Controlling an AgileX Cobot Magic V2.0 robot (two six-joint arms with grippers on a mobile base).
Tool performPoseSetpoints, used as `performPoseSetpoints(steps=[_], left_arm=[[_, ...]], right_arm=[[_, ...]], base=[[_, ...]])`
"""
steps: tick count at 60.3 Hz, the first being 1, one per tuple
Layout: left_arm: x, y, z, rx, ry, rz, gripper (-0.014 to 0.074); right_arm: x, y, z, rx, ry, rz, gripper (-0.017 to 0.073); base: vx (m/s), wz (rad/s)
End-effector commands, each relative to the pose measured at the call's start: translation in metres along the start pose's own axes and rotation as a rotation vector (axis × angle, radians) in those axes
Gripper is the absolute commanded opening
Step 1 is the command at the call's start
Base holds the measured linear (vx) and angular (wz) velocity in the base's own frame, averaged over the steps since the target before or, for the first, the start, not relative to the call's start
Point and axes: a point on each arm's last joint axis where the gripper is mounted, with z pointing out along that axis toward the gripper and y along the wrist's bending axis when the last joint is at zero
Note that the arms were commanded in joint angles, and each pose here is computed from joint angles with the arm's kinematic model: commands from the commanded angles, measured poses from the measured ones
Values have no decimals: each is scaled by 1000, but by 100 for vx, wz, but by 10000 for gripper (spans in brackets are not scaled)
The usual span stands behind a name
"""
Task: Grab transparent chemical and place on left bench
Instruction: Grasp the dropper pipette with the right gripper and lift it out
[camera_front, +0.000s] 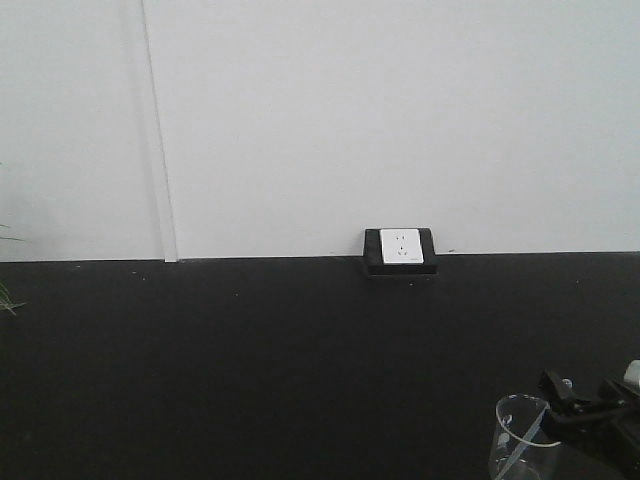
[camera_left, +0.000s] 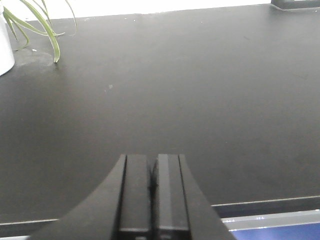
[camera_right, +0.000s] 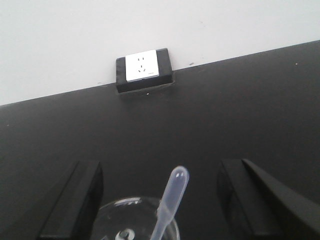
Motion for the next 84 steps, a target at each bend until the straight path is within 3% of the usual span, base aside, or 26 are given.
performPoseSetpoints(steps=[1,7,23,28,36,45,57,64,68,78,84], left_arm=[[-3,0,-1,-2,-81,-9,-3],[-3,0,-1,-2,-81,-9,-3],[-3,0,-1,-2,-81,-9,-3],[-3,0,-1,-2,-81,-9,-3],[-3,0,-1,-2,-81,-9,-3],[-3,0,-1,-2,-81,-9,-3],[-3,0,-1,-2,-81,-9,-3],[-3,0,-1,-2,-81,-9,-3],[-3,0,-1,-2,-81,-9,-3],[-3,0,-1,-2,-81,-9,-3],[-3,0,-1,-2,-81,-9,-3]], right_arm=[[-21,2,14,-29,-112,-9,538],[-21,-1,29,-23,-98,-1,537],[-12,-7,54,-2,-11,164,510],[-12,-6,55,-17,1,162,488],[-10,-5,55,-31,16,178,410],[-11,-3,55,-52,17,210,258],[-23,5,51,-119,-25,163,25],[-44,10,41,-121,-58,127,-10],[-58,14,32,-109,-67,75,-3],[-101,30,-5,-123,-89,-132,-3],[-123,42,-39,-152,-151,-212,-3]], base=[[0,0],[0,0],[0,0],[0,0],[0,0],[0,0],[0,0],[0,0],[0,0],[0,0],[0,0]])
